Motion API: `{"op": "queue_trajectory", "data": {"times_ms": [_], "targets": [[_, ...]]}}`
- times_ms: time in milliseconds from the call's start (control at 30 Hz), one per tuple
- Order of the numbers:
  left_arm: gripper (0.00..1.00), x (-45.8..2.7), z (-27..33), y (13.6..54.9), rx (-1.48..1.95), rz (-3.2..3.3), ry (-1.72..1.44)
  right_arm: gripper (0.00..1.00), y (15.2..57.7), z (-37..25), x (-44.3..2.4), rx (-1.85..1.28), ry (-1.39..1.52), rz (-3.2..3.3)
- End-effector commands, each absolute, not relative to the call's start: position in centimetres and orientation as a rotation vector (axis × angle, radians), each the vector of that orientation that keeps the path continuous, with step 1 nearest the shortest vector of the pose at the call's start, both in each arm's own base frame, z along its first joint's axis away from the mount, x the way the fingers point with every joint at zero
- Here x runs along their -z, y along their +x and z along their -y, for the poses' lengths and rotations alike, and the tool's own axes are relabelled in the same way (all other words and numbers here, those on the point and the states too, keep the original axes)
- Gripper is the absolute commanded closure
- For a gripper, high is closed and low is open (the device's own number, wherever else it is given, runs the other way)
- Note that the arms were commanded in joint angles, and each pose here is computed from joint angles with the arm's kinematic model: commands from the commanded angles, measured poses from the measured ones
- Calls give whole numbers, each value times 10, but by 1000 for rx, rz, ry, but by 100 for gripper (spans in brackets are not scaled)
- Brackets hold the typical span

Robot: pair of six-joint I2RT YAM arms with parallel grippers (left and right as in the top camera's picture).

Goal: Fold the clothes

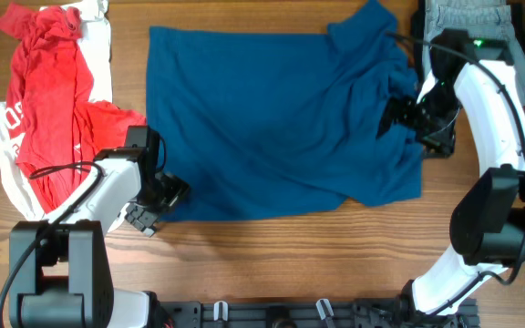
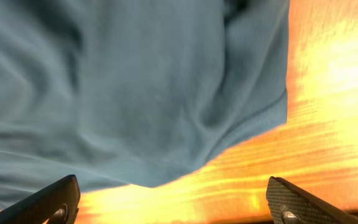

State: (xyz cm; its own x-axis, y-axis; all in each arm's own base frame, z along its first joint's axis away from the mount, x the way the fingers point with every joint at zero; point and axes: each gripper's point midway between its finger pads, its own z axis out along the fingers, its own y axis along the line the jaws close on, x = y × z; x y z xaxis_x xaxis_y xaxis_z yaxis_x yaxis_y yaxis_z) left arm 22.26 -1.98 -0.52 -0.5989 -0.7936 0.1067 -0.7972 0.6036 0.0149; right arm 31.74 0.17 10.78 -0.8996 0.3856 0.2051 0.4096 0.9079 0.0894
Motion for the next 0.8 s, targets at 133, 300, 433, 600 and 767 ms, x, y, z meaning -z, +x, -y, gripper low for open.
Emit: {"op": "queue_trajectory", "data": {"times_ms": [133, 300, 433, 600, 767], "targets": [[14, 12, -13, 245, 99, 2830, 1491, 4, 268, -6, -69, 143, -607, 2711], [14, 11, -24, 257, 98, 2858, 1561, 12, 254, -18, -65, 215, -654, 2690], [14, 11, -30, 260, 90, 2850, 1600, 14, 250, -18, -75, 216, -700, 2765], [14, 11, -32, 260, 91, 2843, 1611, 39, 234, -12, -72, 169, -772, 2809], [13, 11, -32, 260, 91, 2843, 1610, 59, 219, -16, -46, 178, -791, 2785]]}}
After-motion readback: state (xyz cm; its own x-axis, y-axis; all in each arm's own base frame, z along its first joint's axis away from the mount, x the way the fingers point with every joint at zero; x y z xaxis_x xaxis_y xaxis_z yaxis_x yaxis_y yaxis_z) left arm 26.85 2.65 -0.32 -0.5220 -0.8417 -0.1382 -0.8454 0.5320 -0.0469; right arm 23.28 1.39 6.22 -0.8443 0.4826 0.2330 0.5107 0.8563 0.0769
